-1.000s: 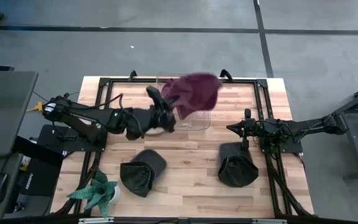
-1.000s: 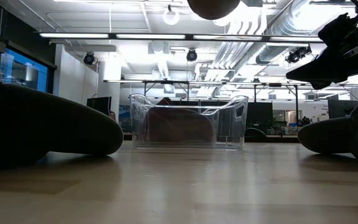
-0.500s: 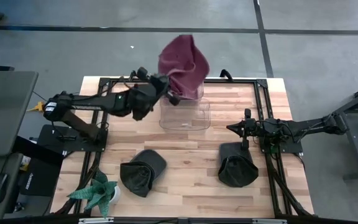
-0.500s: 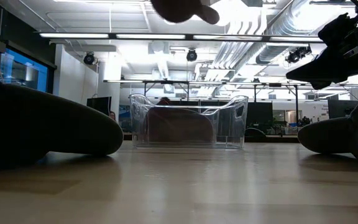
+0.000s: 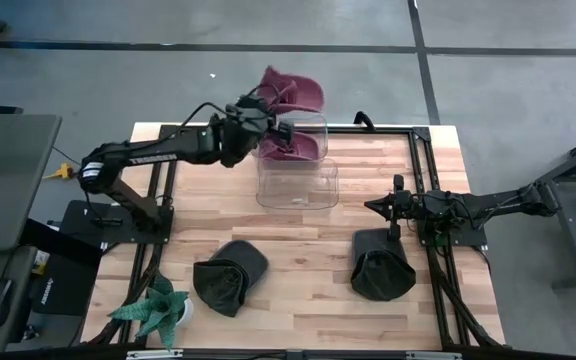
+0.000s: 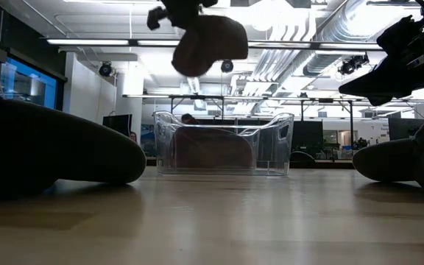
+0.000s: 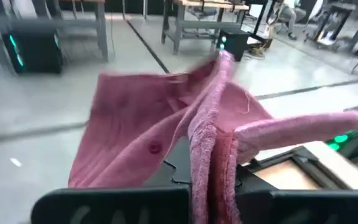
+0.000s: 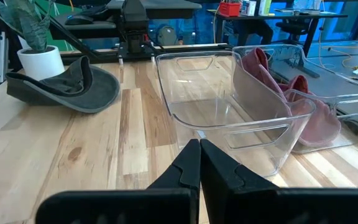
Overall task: Pick & Place hat
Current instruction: Put the dark red cap into the top transparent bin
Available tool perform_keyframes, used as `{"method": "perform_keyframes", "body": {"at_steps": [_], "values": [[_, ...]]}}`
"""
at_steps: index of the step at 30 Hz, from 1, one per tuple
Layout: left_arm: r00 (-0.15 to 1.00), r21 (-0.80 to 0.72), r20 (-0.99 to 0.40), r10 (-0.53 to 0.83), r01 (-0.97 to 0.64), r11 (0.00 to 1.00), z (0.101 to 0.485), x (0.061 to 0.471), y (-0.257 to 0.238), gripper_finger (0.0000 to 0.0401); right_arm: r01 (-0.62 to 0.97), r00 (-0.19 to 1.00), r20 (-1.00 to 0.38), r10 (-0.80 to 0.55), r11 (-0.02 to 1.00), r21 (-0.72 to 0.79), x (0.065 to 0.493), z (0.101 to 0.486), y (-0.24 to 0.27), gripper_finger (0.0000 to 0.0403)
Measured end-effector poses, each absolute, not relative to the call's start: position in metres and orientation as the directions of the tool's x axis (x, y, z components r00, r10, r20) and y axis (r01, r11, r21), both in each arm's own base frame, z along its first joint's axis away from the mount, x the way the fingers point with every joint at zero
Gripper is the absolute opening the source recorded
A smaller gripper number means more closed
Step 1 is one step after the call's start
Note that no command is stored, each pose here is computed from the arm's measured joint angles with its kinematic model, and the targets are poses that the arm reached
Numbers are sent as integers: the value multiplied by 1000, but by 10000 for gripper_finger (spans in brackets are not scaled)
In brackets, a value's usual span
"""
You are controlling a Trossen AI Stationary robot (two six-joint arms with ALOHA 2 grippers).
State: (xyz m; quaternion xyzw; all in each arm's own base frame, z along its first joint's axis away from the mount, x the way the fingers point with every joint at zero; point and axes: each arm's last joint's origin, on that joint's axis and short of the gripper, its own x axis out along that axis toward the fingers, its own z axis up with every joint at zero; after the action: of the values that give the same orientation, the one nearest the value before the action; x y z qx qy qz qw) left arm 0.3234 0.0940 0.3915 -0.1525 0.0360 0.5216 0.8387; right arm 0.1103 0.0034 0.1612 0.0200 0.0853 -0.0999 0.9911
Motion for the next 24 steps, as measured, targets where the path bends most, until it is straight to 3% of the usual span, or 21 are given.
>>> {"method": "perform_keyframes", "body": {"at_steps": [7,20,24], "values": [[447,-379,-332,831,-870,317,371,327,118,0,201,966,-173,-194,979,23,110,161,3,0],[391,-182,-470,792,-920,346,325,347,131,0,201,966,-172,-194,979,23,110,161,3,0],[400,-187,-483,779,-916,355,319,354,137,0,201,966,-173,-195,979,23,110,161,3,0]]}}
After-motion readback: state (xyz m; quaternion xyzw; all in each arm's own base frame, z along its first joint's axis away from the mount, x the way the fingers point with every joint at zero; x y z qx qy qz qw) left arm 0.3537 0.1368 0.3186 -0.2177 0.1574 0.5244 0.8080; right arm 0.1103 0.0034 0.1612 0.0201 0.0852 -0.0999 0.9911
